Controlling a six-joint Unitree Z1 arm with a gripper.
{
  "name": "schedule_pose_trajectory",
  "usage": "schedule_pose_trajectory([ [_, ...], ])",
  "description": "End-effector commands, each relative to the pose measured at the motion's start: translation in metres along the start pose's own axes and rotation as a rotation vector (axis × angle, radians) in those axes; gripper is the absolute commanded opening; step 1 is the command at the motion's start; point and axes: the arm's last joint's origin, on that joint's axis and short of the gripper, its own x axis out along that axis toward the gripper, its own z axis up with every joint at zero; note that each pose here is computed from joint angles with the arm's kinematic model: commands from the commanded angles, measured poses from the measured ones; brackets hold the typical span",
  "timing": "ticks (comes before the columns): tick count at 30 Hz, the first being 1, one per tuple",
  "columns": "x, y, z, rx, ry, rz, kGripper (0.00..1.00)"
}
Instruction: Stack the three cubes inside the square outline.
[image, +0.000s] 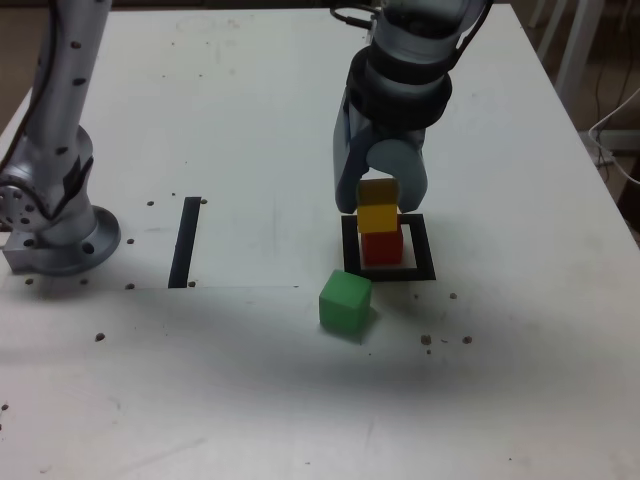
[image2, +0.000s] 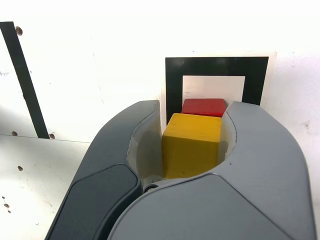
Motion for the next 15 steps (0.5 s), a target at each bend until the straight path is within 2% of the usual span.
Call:
schedule_pose_trajectory([
  [1,0.0022,-0.0014,0.0013,0.001,0.005,-0.001,0.31],
  [15,0.0043,-0.0025,0.0039,-0.001,-0.002,-0.008,0.52],
])
